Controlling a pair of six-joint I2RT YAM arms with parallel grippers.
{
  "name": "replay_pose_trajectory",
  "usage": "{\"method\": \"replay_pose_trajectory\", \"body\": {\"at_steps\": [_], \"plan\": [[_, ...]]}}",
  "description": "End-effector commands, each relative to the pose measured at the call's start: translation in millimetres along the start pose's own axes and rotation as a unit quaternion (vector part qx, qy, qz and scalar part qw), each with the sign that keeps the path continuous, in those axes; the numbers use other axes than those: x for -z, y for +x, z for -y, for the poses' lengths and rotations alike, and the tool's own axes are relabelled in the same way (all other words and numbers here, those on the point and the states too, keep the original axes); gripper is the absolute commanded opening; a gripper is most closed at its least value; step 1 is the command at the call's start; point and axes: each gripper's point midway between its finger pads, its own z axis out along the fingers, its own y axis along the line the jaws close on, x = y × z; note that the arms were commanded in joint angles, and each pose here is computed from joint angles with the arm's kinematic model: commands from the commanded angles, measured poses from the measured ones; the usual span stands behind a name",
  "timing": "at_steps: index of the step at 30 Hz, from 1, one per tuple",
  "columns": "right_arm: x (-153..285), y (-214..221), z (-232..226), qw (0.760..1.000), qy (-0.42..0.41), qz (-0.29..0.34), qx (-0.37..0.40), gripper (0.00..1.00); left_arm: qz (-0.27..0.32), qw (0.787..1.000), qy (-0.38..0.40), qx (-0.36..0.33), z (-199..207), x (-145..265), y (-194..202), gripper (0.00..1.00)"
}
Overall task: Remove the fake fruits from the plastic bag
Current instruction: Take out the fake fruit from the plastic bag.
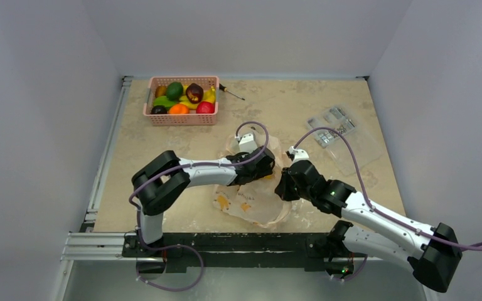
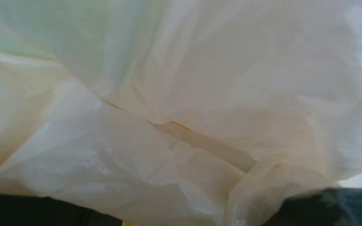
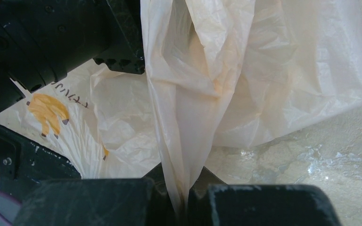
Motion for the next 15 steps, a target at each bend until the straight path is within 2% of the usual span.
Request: {"method": "replay_pose_trajectory", "body": {"at_steps": [1,4,8,15], "plan": [[1.5,-8.6,-6.2,1.0,-0.012,0.017,0.003,0.0,0.014,0.999,0.026,-0.023,5.6,6.4,-15.7,0.46],[-0.9,-8.2,-5.9,1.0,-0.011,0.017,0.002,0.0,0.015,0.998,0.043,-0.041,5.4,23.0,-21.7,0.4],[-3.9,-10.7,-4.2,1.0,-0.005,0.024,0.0,0.0,0.012,0.994,0.097,-0.057,13.4,53.0,-29.3,0.37],[-7.0,-18.1,-5.2,0.999,-0.002,0.041,-0.001,0.0,-0.047,0.973,0.199,-0.107,33.6,112.4,-24.4,0.32]]}}
